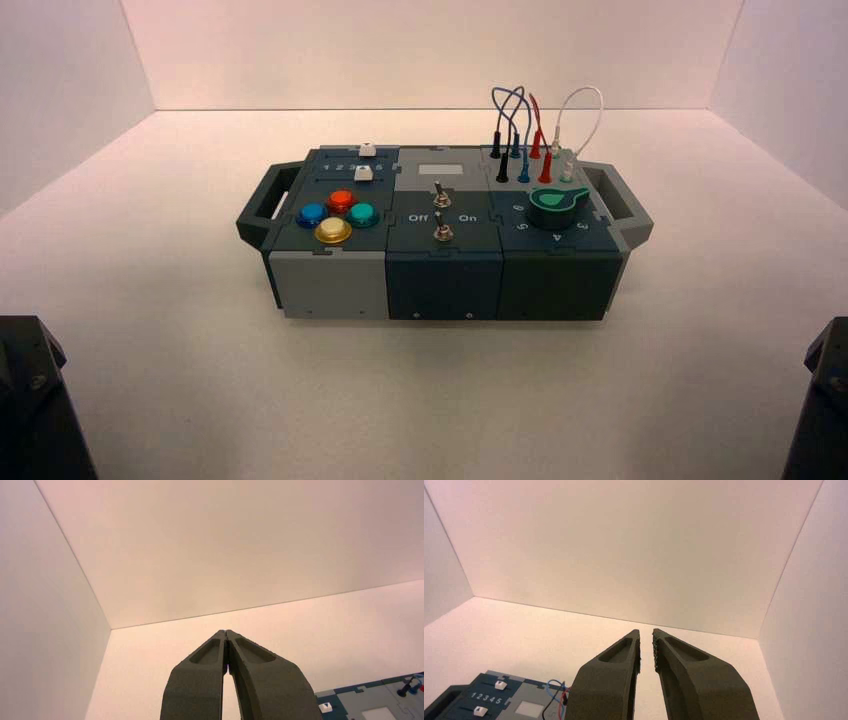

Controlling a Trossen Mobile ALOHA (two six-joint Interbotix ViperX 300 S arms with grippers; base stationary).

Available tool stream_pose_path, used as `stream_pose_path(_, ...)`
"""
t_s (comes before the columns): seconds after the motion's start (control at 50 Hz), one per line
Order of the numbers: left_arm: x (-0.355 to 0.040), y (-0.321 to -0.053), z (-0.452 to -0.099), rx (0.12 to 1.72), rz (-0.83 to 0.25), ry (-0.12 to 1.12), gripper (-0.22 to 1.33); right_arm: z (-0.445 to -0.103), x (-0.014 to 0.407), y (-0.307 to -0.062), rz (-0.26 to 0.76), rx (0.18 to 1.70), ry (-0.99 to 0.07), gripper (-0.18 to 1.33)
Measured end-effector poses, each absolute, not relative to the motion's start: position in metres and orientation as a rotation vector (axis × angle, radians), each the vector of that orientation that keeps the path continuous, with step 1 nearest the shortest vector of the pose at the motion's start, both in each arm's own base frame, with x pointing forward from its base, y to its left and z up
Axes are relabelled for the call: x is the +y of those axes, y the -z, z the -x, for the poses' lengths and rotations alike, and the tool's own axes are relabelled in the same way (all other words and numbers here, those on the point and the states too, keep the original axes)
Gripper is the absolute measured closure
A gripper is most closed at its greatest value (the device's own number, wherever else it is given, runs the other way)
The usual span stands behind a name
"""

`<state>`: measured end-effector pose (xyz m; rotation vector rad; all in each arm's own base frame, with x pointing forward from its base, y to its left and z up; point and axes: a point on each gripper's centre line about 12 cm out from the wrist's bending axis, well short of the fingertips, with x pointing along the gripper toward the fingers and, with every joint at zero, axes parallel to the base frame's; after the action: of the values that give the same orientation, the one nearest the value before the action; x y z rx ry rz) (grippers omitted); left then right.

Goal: Pull the black wire.

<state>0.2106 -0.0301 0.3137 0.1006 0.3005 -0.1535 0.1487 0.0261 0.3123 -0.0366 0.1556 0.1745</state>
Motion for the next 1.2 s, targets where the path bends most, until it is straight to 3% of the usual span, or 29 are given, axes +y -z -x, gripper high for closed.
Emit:
stream_pose_path(0.74,-0.032,-0.302,-0.216,0.371,-0.105,0.16,1.27,-0.15,0.027,-0.309,0.022,0.177,-0.18,0.85)
stream_pose_path(1.2,-0.096,-0.253,-0.231,0.673,-0.211,0.405,1.27,-0.173,0.044,-0.274,0.029,0.421,-0.243,0.85)
